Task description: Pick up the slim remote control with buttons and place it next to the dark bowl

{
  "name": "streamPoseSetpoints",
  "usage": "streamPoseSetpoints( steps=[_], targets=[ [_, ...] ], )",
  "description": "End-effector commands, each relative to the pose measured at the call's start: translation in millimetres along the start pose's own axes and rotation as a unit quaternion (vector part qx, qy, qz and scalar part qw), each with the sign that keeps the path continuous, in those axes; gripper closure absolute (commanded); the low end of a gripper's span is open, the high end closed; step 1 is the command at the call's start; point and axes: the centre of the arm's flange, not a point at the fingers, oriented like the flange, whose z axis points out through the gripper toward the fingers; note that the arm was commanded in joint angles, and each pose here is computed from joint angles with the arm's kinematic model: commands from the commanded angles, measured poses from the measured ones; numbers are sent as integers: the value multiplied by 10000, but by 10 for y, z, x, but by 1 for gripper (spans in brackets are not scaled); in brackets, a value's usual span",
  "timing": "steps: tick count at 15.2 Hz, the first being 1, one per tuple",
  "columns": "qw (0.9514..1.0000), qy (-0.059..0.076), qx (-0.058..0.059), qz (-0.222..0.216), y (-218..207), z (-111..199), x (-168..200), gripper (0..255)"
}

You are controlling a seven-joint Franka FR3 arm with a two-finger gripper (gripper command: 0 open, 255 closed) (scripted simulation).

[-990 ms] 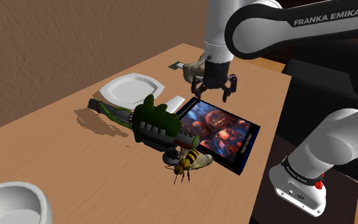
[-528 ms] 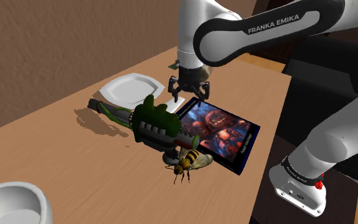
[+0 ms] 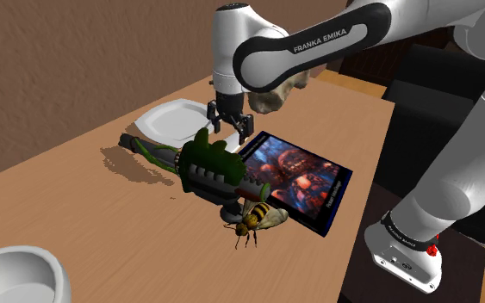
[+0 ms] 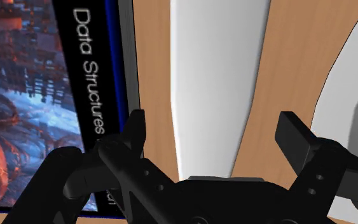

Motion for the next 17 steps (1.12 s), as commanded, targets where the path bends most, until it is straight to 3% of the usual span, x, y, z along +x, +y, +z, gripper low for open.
streamPoseSetpoints(
  steps=[1, 6, 14, 15, 17],
  targets=[
    [10000, 0, 11, 70, -34, 92, -7, 0],
    [10000, 0, 11, 70, -35, 386, -7, 0],
    [10000, 0, 11, 70, -35, 386, -7, 0],
    [10000, 0, 11, 70, -33, 385, -5, 255],
    [10000, 0, 11, 70, -33, 390, -1, 255]
  ],
)
